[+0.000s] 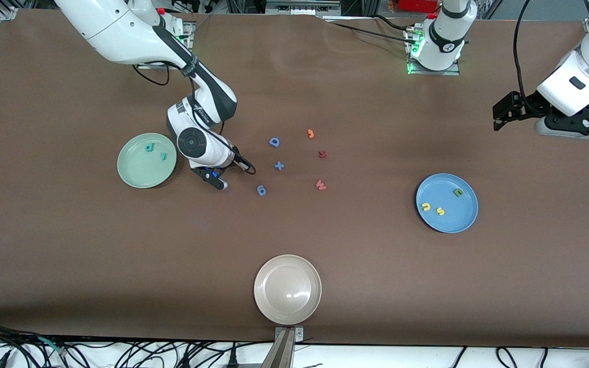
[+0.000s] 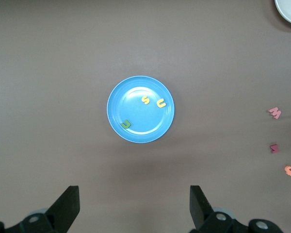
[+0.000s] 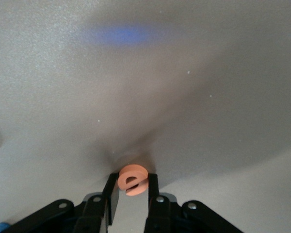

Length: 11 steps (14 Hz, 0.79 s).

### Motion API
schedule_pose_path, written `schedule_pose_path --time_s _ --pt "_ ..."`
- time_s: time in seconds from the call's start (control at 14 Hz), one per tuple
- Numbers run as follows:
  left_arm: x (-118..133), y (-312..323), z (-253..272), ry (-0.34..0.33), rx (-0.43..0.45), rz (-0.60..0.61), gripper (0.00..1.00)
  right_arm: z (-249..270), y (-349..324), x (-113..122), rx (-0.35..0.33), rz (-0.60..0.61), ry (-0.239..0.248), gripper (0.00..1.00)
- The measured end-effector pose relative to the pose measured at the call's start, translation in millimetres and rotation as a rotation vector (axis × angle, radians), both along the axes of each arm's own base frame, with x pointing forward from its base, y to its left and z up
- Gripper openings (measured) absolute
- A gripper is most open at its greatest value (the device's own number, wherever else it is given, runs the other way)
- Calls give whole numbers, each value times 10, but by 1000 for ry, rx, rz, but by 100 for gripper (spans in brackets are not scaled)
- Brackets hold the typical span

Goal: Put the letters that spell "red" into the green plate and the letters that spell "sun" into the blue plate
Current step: 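Carry the orange e to the green plate with the right gripper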

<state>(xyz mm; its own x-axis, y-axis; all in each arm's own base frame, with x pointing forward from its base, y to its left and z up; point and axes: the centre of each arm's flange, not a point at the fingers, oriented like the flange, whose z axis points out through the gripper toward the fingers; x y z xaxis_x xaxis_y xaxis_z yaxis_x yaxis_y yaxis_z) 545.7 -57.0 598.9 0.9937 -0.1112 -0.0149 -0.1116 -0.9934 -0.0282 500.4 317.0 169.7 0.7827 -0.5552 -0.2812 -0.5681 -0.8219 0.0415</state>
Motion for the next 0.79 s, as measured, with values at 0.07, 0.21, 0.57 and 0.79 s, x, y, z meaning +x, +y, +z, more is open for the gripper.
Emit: schedule_pose_path --time_s 0.07,0.21,0.57,0.79 --pt "0 1 0 0 0 0 100 3 -14 2 -5 0 6 28" --pt "0 3 -2 0 0 1 100 59 -51 37 -18 1 21 28" --pt "3 15 -8 3 0 4 100 807 -429 413 -86 53 103 28" --pt "3 10 -5 3 0 4 100 1206 -998 643 -105 135 141 28"
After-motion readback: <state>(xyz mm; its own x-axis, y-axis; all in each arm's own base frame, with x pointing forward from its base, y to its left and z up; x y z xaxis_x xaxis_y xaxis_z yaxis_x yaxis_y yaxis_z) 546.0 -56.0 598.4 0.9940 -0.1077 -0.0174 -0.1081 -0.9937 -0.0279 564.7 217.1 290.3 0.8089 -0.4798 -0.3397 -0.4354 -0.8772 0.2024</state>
